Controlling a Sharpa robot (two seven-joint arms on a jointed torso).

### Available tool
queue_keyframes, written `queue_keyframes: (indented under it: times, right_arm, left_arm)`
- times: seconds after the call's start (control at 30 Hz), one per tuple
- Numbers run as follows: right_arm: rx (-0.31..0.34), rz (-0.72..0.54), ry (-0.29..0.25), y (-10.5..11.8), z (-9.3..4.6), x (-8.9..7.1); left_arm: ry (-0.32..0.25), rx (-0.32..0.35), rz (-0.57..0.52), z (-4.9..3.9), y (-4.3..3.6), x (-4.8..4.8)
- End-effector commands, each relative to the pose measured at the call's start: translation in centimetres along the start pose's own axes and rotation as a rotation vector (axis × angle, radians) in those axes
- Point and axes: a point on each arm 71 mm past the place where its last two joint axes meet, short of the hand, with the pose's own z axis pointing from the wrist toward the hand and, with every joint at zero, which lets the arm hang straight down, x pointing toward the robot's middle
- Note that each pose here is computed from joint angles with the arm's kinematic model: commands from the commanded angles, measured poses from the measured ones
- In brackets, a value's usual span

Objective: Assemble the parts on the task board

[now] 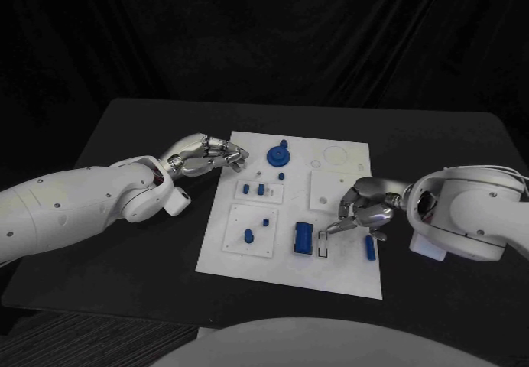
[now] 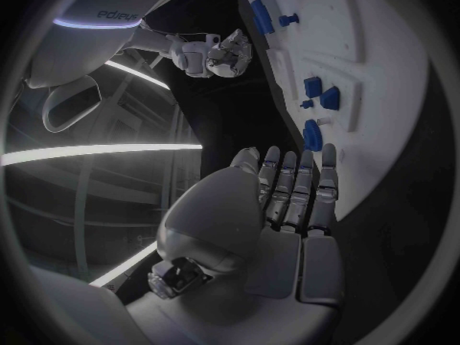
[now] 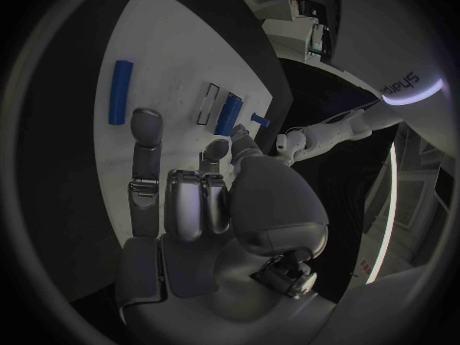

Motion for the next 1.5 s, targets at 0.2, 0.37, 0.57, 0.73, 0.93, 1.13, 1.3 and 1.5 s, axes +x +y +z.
queue_keyframes:
  times: [0.2, 0.37, 0.57, 0.73, 0.93, 1.13, 1.3, 1.5]
  right_arm:
    - [-0.161, -0.234, -0.134, 2.1, 0.9, 1.6]
    - [-0.181, -0.252, -0.133, 2.8, 1.4, 2.3]
    - [-0.190, -0.265, -0.111, 3.4, 1.9, 3.0]
    - [-0.191, -0.271, -0.094, 3.7, 2.3, 3.5]
    - [-0.178, -0.274, -0.083, 3.7, 2.6, 3.7]
    - [-0.169, -0.275, -0.083, 3.6, 2.9, 3.7]
    - [-0.156, -0.276, -0.082, 3.5, 3.1, 3.7]
    - [-0.142, -0.275, -0.082, 3.3, 3.2, 3.7]
  left_arm:
    - [0.010, 0.011, -0.014, 0.00, -0.02, 0.13]
    - [0.009, 0.009, -0.015, -0.07, 0.02, 0.09]
    - [0.011, 0.010, -0.016, -0.01, 0.02, 0.15]
    - [0.012, 0.011, -0.016, 0.02, 0.01, 0.19]
    - [0.011, 0.012, -0.016, -0.01, 0.01, 0.18]
    - [0.011, 0.011, -0.016, -0.03, 0.02, 0.17]
    - [0.013, 0.013, -0.017, 0.02, 0.01, 0.22]
    - [0.013, 0.013, -0.017, 0.03, 0.02, 0.23]
